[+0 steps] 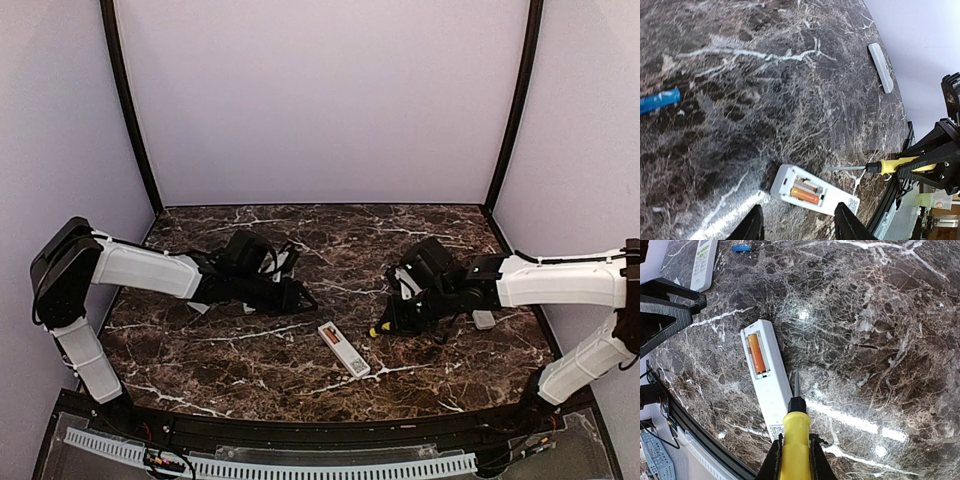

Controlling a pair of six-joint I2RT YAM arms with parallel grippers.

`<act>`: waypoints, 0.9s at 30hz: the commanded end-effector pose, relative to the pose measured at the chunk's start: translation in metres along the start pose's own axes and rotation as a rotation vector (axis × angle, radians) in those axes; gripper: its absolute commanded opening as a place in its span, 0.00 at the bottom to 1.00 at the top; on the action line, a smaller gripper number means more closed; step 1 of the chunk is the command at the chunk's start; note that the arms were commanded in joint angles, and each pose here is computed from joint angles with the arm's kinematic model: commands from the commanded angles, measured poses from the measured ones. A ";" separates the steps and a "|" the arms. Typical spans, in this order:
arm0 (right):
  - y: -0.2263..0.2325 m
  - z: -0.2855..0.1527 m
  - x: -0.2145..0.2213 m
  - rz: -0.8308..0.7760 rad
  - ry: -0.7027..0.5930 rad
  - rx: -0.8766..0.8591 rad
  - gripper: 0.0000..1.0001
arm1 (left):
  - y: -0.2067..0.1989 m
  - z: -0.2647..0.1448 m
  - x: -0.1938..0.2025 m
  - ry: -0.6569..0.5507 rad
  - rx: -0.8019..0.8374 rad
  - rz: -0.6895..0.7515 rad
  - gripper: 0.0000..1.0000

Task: Unload the batteries from the remote control
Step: Move the remote control without the battery cover to the center of the board.

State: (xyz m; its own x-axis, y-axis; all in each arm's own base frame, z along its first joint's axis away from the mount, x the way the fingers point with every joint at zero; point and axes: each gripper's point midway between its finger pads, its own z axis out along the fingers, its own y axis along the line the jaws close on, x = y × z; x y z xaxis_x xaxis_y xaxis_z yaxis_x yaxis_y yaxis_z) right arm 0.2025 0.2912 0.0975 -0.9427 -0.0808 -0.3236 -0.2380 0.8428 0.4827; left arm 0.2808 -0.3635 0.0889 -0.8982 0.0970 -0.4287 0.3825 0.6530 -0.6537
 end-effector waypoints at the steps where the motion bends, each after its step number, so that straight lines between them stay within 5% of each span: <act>1: -0.006 -0.004 0.021 0.019 0.063 0.017 0.00 | 0.013 -0.007 0.036 0.077 -0.020 -0.108 0.48; 17: 0.032 -0.004 0.066 -0.069 0.194 -0.053 0.00 | 0.010 -0.012 0.050 0.086 -0.006 -0.141 0.49; 27: 0.004 -0.034 0.032 0.054 -0.013 0.111 0.00 | -0.005 -0.005 0.058 0.121 0.026 -0.066 0.55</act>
State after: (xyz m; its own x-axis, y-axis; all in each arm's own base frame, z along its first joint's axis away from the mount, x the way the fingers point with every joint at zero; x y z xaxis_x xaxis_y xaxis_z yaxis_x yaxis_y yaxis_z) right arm 0.1446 0.2910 0.0936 -0.9622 -0.1529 -0.2252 -0.2402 0.8661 0.4384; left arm 0.2374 -0.3467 0.0624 -0.9582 0.0816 -0.2743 0.2568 0.6683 -0.6982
